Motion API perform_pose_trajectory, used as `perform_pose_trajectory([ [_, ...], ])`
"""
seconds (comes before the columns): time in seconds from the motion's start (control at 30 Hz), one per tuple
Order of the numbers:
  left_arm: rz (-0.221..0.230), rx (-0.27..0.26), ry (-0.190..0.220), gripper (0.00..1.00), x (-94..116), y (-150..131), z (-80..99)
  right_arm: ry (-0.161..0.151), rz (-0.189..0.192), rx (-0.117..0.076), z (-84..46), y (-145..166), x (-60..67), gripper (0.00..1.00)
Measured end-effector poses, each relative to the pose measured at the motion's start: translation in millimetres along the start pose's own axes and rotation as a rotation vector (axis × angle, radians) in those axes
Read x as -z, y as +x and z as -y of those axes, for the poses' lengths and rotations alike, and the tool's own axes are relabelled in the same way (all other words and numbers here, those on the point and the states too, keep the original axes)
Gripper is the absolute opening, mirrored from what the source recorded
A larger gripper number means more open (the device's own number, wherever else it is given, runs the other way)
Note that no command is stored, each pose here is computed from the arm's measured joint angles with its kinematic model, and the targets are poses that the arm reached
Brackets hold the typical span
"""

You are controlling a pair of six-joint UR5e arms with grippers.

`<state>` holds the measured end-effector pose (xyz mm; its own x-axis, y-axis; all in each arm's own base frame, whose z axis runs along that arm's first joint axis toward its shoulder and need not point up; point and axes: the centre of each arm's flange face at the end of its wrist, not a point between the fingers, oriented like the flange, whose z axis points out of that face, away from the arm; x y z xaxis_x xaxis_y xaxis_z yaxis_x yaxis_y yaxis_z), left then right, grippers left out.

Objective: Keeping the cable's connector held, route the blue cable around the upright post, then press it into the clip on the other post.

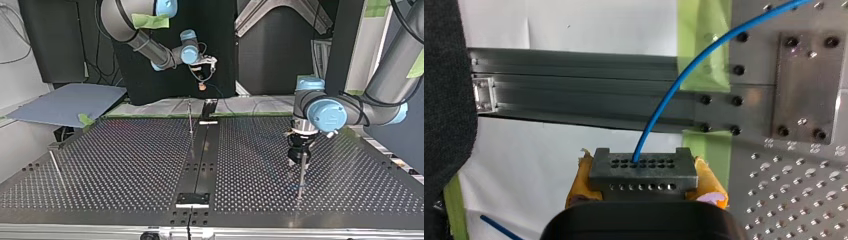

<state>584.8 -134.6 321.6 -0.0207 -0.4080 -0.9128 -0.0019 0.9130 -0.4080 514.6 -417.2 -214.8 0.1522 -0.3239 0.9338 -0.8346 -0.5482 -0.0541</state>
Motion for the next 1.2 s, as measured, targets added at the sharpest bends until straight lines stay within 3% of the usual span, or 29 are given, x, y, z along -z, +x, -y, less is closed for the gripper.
perform_pose_trajectory([
  [0.3, -0.001, 0.000, 0.001, 1.00, 0.1, 0.5, 0.5, -0.019, 0.002, -0.008, -14.5, -14.0, 1.9, 0.00],
  [0.63, -0.001, 0.000, 0.001, 1.00, 0.1, 0.4, 0.5, -0.047, -0.010, -0.041, -36.5, -26.7, 11.7, 0.00],
  [0.87, 0.000, 0.000, 0.001, 1.00, 0.1, 0.3, 0.6, -0.063, -0.002, -0.027, -46.5, -30.4, 23.1, 0.00],
  [1.2, 0.005, 0.005, -0.011, 1.00, 0.0, -0.4, -1.2, -0.097, -0.086, -0.031, -58.8, 9.2, 36.9, 0.00],
])
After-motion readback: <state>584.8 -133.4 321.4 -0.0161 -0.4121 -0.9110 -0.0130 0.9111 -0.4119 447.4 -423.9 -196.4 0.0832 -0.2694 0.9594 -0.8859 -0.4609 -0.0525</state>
